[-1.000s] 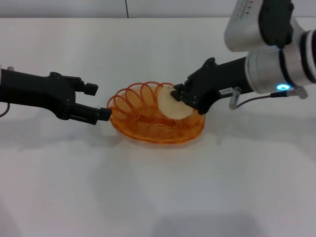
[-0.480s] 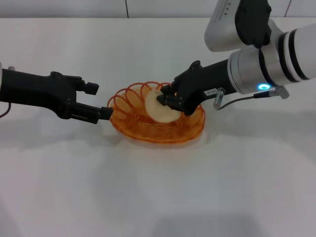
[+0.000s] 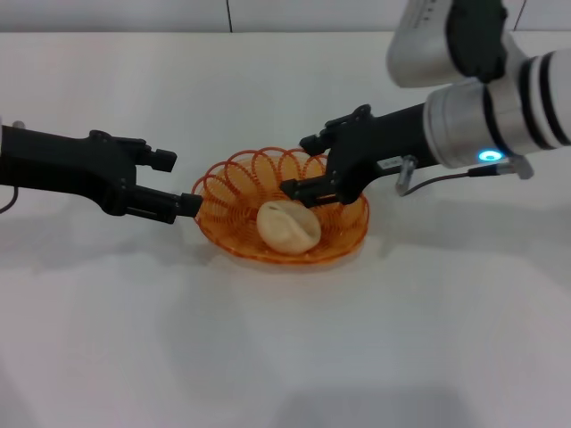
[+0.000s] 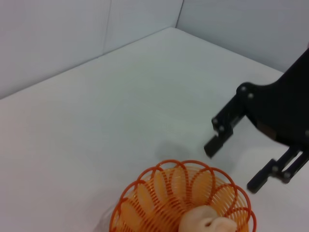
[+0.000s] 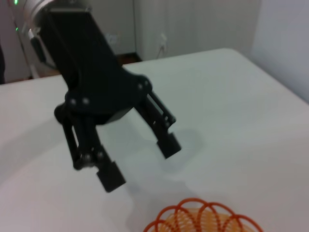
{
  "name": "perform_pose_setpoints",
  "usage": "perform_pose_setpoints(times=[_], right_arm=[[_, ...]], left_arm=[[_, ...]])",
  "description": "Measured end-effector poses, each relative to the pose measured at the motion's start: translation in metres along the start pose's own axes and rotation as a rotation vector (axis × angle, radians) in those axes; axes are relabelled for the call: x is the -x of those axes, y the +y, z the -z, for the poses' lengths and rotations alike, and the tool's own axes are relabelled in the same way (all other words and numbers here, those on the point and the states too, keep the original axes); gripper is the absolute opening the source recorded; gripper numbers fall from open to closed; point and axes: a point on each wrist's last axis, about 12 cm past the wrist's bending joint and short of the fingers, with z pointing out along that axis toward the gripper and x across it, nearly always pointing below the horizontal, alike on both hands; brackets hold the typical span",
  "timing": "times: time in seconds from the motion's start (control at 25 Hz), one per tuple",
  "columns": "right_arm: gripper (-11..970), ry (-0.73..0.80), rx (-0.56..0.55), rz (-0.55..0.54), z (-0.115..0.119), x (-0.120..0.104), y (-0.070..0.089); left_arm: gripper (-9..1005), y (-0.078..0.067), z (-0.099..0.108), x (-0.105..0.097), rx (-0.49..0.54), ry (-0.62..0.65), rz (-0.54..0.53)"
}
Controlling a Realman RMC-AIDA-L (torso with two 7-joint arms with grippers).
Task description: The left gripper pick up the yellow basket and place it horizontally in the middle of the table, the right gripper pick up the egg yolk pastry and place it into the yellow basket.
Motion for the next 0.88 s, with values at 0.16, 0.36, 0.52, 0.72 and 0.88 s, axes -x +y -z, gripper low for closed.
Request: perform_pose_setpoints(times=[0.16, 0.36, 0.52, 0.72, 0.88], right_arm=[[513, -0.037, -0.02, -0.012, 0.015, -0.007, 0.002], [706, -0.049, -0.038, 0.0, 0.032, -0.022, 0.012], [860, -0.061, -0.054, -0.024, 0.047, -0.034, 0.016], [856, -0.08, -0.049, -0.072, 0.063, -0.05, 0.017], [853, -0.116, -0.019, -0.08, 0.073, -0.058, 0.019]], left_arm=[[888, 0.0, 0.003, -0.003, 0.002, 0.004, 0.001], [888, 0.001, 0.007, -0.007, 0.011, 0.006, -0.006], [888, 0.0, 0.011, -0.011, 0.011, -0.01, -0.006], [888, -0.001, 0.016, -0.017, 0.017, -0.027, -0.007], [888, -0.002, 0.017, -0.018, 0.017, -0.042, -0.024]])
